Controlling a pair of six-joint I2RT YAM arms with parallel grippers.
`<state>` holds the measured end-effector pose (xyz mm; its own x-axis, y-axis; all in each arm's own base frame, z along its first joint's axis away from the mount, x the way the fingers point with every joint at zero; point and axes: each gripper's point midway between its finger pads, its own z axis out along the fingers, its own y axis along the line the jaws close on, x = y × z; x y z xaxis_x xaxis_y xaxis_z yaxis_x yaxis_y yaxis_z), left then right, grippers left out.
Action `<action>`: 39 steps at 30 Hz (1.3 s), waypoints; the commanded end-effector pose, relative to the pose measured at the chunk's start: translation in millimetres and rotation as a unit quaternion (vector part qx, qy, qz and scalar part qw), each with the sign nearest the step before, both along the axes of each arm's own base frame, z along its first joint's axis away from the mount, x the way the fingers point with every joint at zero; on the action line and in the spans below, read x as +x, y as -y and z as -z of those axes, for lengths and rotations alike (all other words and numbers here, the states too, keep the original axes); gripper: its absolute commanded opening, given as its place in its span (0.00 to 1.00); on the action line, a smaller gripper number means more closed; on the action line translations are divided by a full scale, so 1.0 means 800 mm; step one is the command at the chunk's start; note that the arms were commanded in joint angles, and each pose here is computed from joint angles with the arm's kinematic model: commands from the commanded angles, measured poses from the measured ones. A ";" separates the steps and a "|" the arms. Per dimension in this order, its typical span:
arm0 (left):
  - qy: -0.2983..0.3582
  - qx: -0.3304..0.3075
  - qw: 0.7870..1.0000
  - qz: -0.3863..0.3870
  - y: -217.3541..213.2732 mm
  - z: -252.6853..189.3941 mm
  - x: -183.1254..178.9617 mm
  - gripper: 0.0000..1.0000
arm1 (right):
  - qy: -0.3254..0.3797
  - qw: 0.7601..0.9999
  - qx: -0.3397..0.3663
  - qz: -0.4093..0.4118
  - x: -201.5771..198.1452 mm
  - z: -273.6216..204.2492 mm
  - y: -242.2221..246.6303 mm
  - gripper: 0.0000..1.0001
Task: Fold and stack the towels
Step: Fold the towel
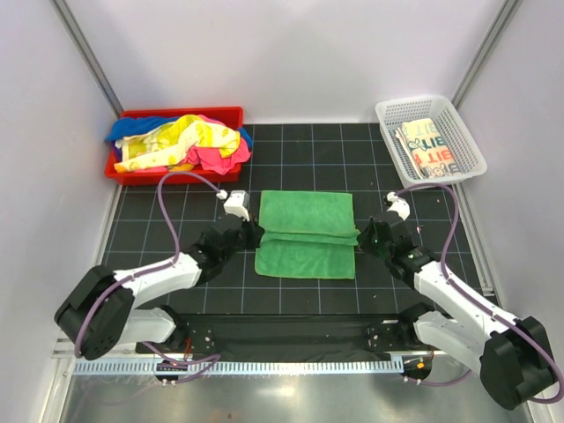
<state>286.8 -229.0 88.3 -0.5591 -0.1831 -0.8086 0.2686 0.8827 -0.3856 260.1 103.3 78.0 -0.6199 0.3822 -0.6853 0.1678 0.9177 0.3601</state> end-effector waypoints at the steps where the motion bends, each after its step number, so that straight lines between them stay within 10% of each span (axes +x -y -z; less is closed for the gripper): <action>1: 0.035 -0.019 0.999 -0.020 -0.004 -0.039 0.008 0.00 | 0.034 0.999 0.007 0.007 0.011 -0.036 -0.001 0.01; 30: -0.036 0.006 0.999 -0.020 -0.005 0.039 -0.020 0.01 | -0.034 0.999 0.035 0.002 -0.017 0.050 -0.014 0.16; 39: -0.048 0.007 0.999 -0.023 -0.006 0.037 -0.027 0.30 | -0.028 0.999 0.037 0.000 -0.017 0.039 -0.014 0.33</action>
<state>262.4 -223.3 47.6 -0.6478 -0.1711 -0.7424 0.1995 0.9023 -0.3820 239.7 111.4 33.3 -0.6885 0.4114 -0.5972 0.2004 0.8994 0.3885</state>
